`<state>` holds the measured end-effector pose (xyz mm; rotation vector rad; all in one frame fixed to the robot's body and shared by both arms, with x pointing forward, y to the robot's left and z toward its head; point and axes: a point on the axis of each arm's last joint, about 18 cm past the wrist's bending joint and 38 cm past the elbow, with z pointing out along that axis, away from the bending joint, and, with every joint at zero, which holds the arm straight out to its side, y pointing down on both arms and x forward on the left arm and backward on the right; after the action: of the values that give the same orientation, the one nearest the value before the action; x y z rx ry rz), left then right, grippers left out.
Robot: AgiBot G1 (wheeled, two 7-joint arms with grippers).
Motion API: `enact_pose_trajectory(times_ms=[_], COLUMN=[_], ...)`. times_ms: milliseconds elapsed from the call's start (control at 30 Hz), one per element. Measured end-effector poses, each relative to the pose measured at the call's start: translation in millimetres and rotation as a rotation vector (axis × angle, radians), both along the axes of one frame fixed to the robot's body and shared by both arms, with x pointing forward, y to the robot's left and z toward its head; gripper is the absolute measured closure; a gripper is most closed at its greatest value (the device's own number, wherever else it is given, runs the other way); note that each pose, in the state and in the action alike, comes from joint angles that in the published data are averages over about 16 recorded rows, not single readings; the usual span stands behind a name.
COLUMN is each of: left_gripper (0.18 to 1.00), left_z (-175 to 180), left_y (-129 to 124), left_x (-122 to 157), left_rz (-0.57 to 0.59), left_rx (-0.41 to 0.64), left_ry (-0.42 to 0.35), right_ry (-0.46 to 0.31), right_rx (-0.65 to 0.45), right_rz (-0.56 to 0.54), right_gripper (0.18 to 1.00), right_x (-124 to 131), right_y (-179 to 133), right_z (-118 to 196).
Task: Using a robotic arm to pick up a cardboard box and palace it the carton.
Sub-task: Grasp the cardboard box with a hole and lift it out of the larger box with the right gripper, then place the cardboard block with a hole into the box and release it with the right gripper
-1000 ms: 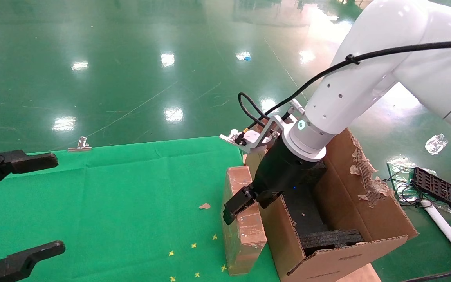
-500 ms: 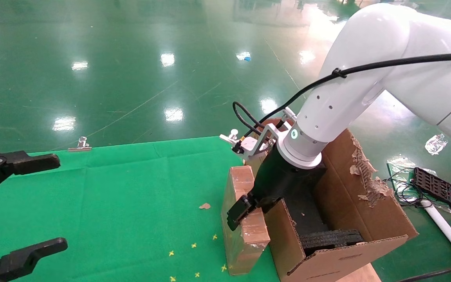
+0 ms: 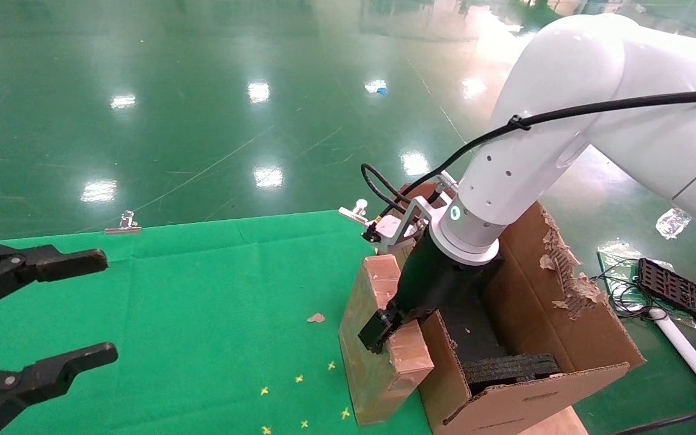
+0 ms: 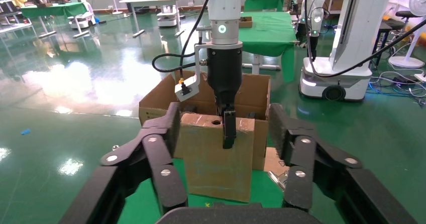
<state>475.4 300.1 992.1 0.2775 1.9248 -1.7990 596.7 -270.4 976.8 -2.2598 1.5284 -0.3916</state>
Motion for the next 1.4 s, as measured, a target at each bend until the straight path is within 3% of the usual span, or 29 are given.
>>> enact_pose_trajectory(times_ms=[267, 533, 667, 800, 1000, 1400], left_gripper=[0.588, 0.773, 0.846, 0.908, 0.965, 0.969], left_z=[0.0, 0.0, 0.0, 0.0, 0.0, 0.0], left_y=[0.0, 0.0, 0.0, 0.0, 0.0, 0.0], left_x=[0.0, 0.0, 0.0, 0.0, 0.0, 0.0], left_rz=[0.000, 0.000, 0.000, 0.000, 0.000, 0.000], left_rx=[0.000, 0.000, 0.000, 0.000, 0.000, 0.000], left_ry=[0.000, 0.000, 0.000, 0.000, 0.000, 0.000], right_ry=[-0.105, -0.372, -0.512, -0.594, -0.586, -0.405], right_rx=[0.071, 0.196, 0.230, 0.231, 0.207, 0.125], right_rz=[0.056, 0.096, 0.061, -0.010, -0.142, -0.330], right_gripper=[0.687, 0.814, 0.844, 0.849, 0.853, 0.856], right_x=[-3.2, -16.2, -28.2, -40.3, -53.5, -60.9], right_y=[-7.4, -44.5, -78.9, -116.5, -168.1, -231.4], right_z=[24.1, 90.5, 123.2, 138.9, 126.8, 64.2])
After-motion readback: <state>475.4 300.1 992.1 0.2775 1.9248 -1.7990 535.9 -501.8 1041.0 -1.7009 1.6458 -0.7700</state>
